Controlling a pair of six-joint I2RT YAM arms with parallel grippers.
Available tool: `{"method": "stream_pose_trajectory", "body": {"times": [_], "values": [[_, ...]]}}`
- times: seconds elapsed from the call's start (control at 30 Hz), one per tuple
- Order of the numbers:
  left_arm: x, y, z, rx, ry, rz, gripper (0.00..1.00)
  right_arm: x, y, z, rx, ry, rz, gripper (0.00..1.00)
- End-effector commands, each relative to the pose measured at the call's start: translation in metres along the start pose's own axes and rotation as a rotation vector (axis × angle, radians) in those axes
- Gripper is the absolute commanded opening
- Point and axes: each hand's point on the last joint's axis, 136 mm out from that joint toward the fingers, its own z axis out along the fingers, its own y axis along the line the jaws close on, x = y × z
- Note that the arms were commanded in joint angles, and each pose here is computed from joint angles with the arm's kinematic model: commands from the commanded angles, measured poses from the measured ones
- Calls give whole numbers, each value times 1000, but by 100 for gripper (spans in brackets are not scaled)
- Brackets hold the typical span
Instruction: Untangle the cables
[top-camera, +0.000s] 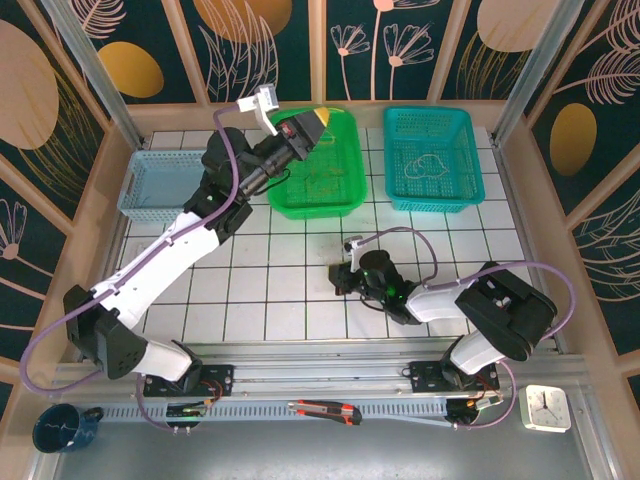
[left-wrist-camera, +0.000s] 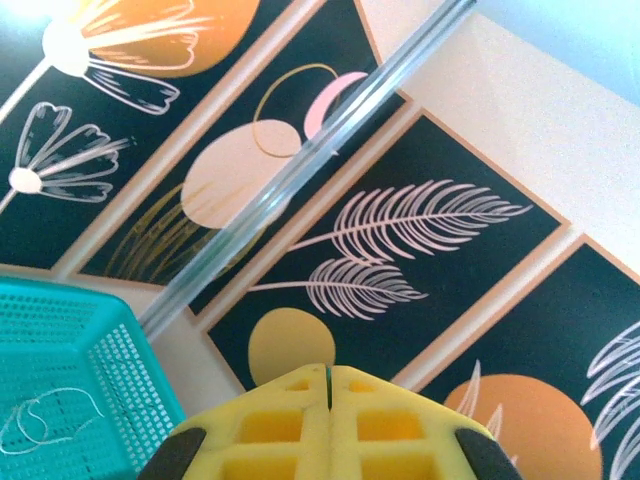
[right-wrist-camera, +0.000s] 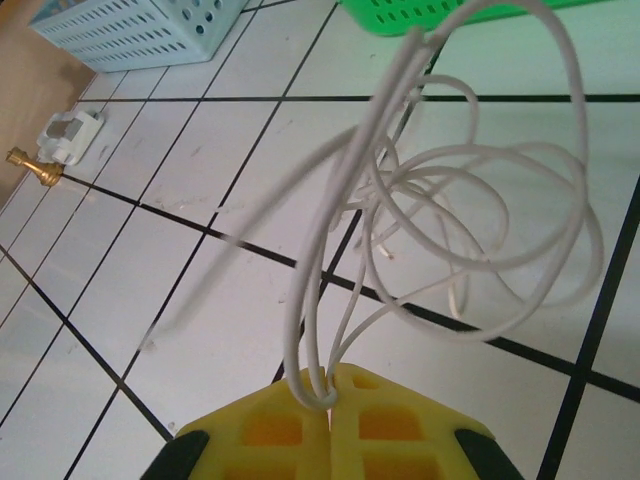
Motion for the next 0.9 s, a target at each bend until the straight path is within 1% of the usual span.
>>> {"method": "stream_pose_trajectory", "body": {"times": [0.0,0.13,0.23,0.43,0.57,0.6,0.67,0.73,0.8,0.87], "values": [[-2,0,4,-3,25,44,0,-2,-1,-1,9,-31,9,0],[-2,20,8,-55,28,64,0,-3,0,-1,7,-27,3,0],[2,53,12,-122,38,68,0,-1,1,-1,2,-12,1,0],[10,131,31,-269,64,112,0,8,6,-2,-29,37,0,0],[20,195,49,-379,101,154,0,15,8,-3,-30,76,-1,0],[22,206,55,-397,110,169,0,17,7,-3,-25,86,0,4],[25,228,65,-433,129,199,0,19,7,-4,-19,99,-1,18],[28,247,74,-467,150,234,9,19,8,-6,-12,106,-2,31],[29,260,83,-495,168,268,25,16,9,-10,-3,108,-5,41],[26,267,90,-516,175,291,41,9,11,-15,9,101,-9,48]]}}
